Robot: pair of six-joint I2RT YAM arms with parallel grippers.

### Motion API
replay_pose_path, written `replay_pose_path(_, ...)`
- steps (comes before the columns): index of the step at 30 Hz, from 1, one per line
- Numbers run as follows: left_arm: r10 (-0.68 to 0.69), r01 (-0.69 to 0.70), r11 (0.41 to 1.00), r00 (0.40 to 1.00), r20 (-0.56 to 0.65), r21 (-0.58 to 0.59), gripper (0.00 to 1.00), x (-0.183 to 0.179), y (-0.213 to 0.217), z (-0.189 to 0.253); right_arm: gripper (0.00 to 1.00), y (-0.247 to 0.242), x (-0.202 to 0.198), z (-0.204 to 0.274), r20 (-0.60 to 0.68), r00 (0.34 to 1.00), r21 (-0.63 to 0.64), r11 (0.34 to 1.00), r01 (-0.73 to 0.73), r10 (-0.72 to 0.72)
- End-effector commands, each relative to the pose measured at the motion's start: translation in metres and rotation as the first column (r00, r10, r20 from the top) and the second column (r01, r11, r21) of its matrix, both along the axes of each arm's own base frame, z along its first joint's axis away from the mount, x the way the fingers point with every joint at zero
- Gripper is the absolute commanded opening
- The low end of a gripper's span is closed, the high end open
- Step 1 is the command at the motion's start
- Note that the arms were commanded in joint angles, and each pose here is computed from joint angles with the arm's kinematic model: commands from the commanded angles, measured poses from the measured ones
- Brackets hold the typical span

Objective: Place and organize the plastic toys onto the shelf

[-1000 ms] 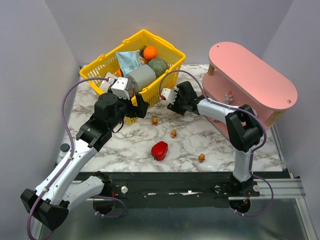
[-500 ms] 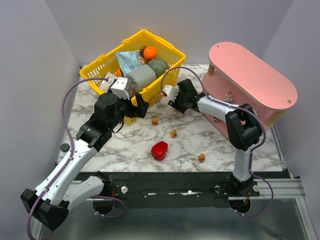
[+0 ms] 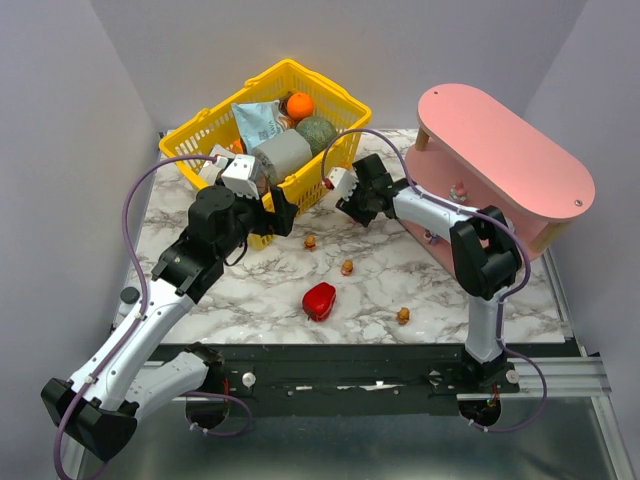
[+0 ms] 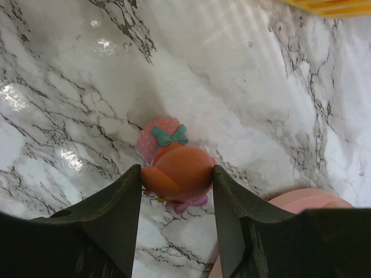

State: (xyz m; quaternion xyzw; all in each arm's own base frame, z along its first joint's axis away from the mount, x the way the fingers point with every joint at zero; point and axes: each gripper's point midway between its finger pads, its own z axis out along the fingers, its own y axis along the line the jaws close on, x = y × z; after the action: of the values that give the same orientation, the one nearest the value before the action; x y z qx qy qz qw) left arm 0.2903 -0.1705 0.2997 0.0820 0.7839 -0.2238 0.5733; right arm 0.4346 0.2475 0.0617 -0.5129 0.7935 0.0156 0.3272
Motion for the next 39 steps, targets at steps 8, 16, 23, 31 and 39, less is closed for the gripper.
replay_pose_path(8,-0.005,0.005,1.000,1.000,0.008,-0.015,0.99,0.000,-0.001,0.002,0.06,-0.014,-0.030,-0.007,-0.116,0.993,-0.053,0.999,0.005,-0.011)
replay_pose_path(16,-0.003,0.003,1.000,1.000,0.004,-0.014,0.99,-0.001,0.000,-0.001,0.01,-0.022,-0.051,0.010,-0.134,0.990,-0.049,0.998,0.028,-0.034)
replay_pose_path(23,-0.015,0.014,1.000,1.000,-0.010,-0.028,0.99,-0.002,-0.003,-0.006,0.01,-0.017,-0.087,0.019,-0.177,0.984,-0.009,0.999,0.031,-0.032)
replay_pose_path(31,-0.021,0.020,0.999,1.000,-0.021,-0.043,0.99,-0.004,-0.004,-0.009,0.01,-0.039,-0.112,0.007,-0.203,0.964,-0.170,0.976,0.136,-0.170)
replay_pose_path(39,-0.020,0.019,0.999,1.000,-0.022,-0.048,0.99,-0.004,-0.005,-0.010,0.01,-0.071,-0.126,0.006,-0.166,0.943,-0.335,0.916,0.220,-0.287)
